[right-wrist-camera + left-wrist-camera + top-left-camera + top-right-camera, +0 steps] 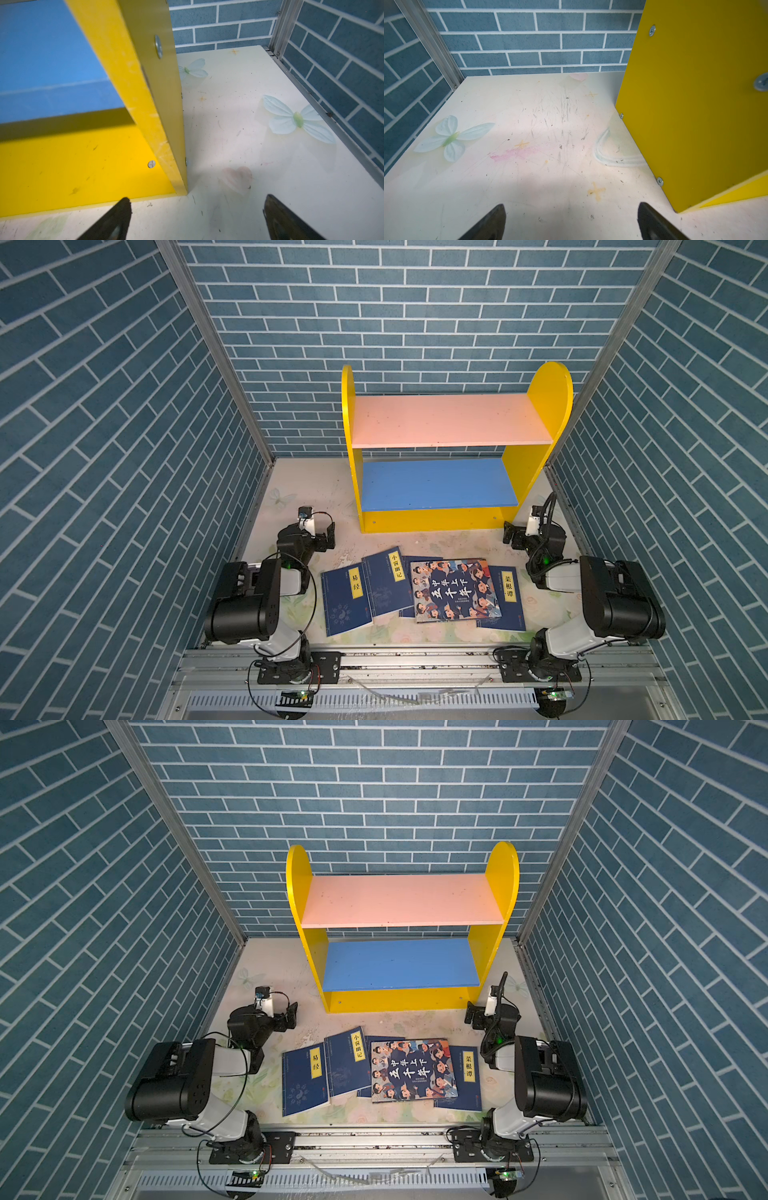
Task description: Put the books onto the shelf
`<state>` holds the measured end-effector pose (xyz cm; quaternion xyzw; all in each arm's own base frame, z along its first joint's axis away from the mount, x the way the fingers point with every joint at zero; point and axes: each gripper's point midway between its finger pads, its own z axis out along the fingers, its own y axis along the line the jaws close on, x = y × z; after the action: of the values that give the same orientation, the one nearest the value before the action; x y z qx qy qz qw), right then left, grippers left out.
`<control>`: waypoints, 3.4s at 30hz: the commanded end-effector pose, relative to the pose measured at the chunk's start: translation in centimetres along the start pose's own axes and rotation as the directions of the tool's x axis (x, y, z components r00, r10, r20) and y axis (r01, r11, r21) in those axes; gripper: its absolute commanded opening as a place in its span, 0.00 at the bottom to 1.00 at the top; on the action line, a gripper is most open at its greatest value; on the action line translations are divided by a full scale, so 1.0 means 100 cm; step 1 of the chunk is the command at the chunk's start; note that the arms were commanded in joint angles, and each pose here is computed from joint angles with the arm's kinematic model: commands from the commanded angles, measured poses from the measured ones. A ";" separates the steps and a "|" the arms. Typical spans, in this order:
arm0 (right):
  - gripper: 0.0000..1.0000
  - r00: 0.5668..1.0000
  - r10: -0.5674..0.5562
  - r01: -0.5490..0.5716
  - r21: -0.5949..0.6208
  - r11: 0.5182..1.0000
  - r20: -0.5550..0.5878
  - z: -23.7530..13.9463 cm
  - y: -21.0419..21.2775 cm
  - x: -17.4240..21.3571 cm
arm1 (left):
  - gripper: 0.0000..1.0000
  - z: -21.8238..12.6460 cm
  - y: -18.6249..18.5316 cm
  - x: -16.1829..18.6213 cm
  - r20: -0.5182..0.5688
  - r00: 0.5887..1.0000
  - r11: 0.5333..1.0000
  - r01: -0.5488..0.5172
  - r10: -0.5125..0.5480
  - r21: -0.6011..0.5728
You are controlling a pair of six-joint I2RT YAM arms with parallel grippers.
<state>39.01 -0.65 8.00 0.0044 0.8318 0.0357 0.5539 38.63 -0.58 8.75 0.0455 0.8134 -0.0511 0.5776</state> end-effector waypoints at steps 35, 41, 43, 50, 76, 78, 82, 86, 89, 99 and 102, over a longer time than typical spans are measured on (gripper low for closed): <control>0.99 1.000 0.027 -0.025 0.182 0.983 -0.009 -0.006 -0.030 -0.025 | 1.00 -0.013 -0.022 -0.043 -0.070 0.996 0.996 -0.049 0.053 0.069; 0.99 0.996 0.081 -0.071 0.283 0.957 -0.025 -0.045 -0.042 -0.066 | 1.00 -0.037 -0.028 -0.053 -0.195 0.981 0.997 0.013 0.003 0.081; 0.99 0.981 0.183 -0.145 0.367 0.919 -0.070 -0.064 -0.052 -0.070 | 1.00 -0.046 -0.031 -0.052 -0.246 0.969 0.995 0.038 -0.015 0.091; 0.99 0.925 0.356 -0.282 0.392 0.876 -0.130 -0.128 -0.033 -0.060 | 1.00 -0.075 -0.060 -0.051 -0.427 0.904 0.969 0.100 0.006 0.225; 0.91 0.441 0.515 -0.768 -0.013 0.640 -0.735 -0.247 0.141 0.021 | 0.99 -0.117 -0.169 -0.072 -0.607 0.779 0.743 0.498 -0.157 0.447; 0.91 0.399 0.516 -0.795 -0.005 0.607 -0.758 -0.251 0.147 0.028 | 0.99 -0.113 -0.173 -0.067 -0.629 0.757 0.733 0.528 -0.176 0.430; 0.90 0.338 0.519 -0.826 0.017 0.563 -0.785 -0.256 0.153 0.041 | 0.99 -0.114 -0.189 -0.058 -0.658 0.736 0.718 0.543 -0.157 0.436; 0.90 0.288 0.530 -0.841 0.053 0.538 -0.798 -0.261 0.154 0.055 | 0.99 -0.120 -0.204 -0.050 -0.673 0.731 0.701 0.539 -0.113 0.467; 0.89 0.268 0.541 -0.852 0.065 0.519 -0.797 -0.260 0.156 0.059 | 0.99 -0.117 -0.211 -0.041 -0.708 0.698 0.694 0.563 -0.108 0.449; 0.87 0.231 0.514 -0.818 0.122 0.562 -0.826 -0.251 0.165 0.068 | 0.97 -0.114 -0.245 -0.033 -0.709 0.705 0.683 0.508 0.020 0.524; 0.86 0.277 0.467 -0.766 0.100 0.634 -0.840 -0.243 0.172 0.054 | 0.96 -0.113 -0.254 -0.035 -0.699 0.714 0.678 0.490 0.050 0.548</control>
<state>12.09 14.93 11.57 0.2453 0.8846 0.3963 0.0151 25.10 -23.32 15.33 0.1417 0.8873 -0.4122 0.1511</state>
